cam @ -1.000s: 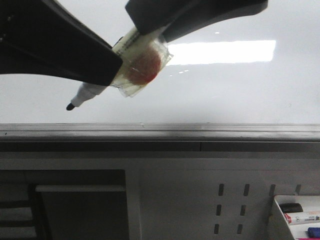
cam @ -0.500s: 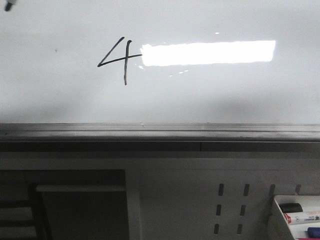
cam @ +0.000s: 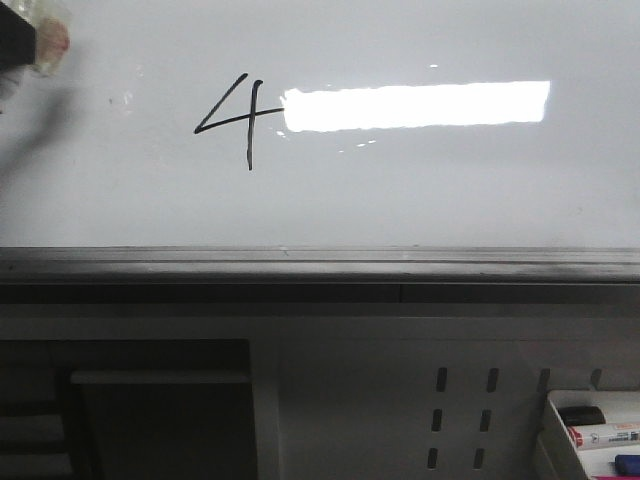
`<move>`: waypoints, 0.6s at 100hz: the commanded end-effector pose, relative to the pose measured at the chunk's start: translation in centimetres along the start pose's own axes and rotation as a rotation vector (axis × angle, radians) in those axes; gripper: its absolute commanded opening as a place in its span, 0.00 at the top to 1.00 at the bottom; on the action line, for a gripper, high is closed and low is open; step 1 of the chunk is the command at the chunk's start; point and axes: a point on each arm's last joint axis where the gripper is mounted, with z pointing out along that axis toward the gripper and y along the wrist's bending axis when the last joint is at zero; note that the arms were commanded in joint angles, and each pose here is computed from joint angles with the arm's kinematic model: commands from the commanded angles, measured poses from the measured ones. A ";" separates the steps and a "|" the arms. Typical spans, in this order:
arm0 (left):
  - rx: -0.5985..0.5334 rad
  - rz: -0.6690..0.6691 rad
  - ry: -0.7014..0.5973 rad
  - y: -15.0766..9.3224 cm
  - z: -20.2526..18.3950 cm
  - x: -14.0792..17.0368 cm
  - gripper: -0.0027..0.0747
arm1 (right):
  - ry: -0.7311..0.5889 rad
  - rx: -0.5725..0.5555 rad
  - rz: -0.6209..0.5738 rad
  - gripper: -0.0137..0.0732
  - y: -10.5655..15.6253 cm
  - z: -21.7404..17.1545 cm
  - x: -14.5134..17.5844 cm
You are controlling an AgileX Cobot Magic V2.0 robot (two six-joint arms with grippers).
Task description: Write number 4 on whiteboard
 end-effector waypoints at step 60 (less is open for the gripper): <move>-0.010 0.007 0.017 -1.7 4.3 -2.1 0.99 | -0.057 0.011 0.019 0.34 0.0 -0.4 -1.1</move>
